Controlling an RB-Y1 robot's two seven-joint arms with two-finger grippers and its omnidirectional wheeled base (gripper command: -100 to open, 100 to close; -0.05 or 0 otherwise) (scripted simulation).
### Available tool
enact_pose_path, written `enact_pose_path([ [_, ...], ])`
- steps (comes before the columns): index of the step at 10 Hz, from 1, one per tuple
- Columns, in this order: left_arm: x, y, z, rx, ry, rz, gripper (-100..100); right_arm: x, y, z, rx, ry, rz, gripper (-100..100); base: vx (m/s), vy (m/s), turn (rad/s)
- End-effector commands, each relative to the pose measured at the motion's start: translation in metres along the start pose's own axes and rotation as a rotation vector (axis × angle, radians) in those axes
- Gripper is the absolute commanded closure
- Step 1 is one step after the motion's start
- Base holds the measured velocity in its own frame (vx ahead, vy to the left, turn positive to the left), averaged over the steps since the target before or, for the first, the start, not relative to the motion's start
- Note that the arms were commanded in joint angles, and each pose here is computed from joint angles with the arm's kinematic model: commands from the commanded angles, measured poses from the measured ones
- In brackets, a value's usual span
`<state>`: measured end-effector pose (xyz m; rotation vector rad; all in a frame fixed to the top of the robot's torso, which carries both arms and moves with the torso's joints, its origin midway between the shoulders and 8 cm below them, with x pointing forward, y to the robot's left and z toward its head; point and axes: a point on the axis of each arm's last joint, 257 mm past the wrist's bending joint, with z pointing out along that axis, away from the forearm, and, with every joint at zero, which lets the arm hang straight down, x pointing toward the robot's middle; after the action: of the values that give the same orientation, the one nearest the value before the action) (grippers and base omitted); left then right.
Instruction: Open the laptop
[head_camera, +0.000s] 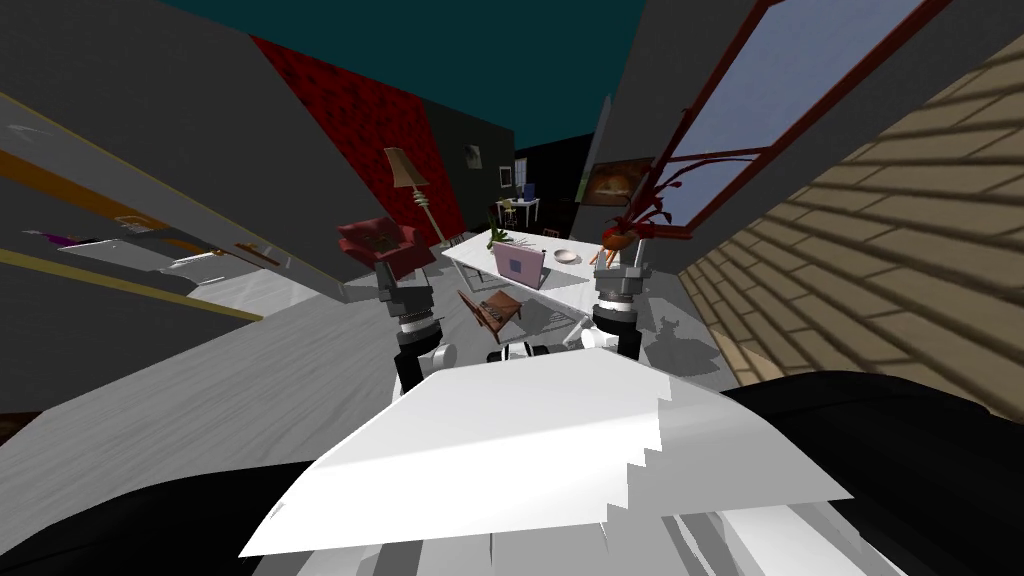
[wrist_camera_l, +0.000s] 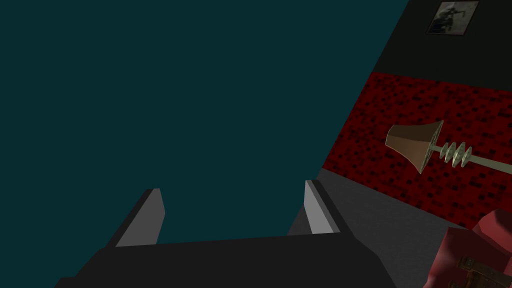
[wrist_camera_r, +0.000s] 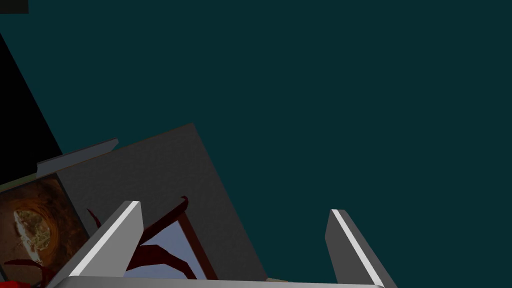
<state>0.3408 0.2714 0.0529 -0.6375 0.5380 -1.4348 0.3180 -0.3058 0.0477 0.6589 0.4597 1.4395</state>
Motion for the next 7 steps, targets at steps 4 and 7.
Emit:
enact_pose_path([
  [4,0.0,0.0,0.0,-0.001,0.0,0.0,0,0.001,-0.016,-0.004,0.051,0.127,-0.121,-100,0.002,0.177,0.023],
  [7,0.0,0.0,0.0,-0.001,0.0,-0.001,0,-0.009,-0.031,-0.009,0.095,0.201,-0.243,-100,0.004,0.306,0.03],
])
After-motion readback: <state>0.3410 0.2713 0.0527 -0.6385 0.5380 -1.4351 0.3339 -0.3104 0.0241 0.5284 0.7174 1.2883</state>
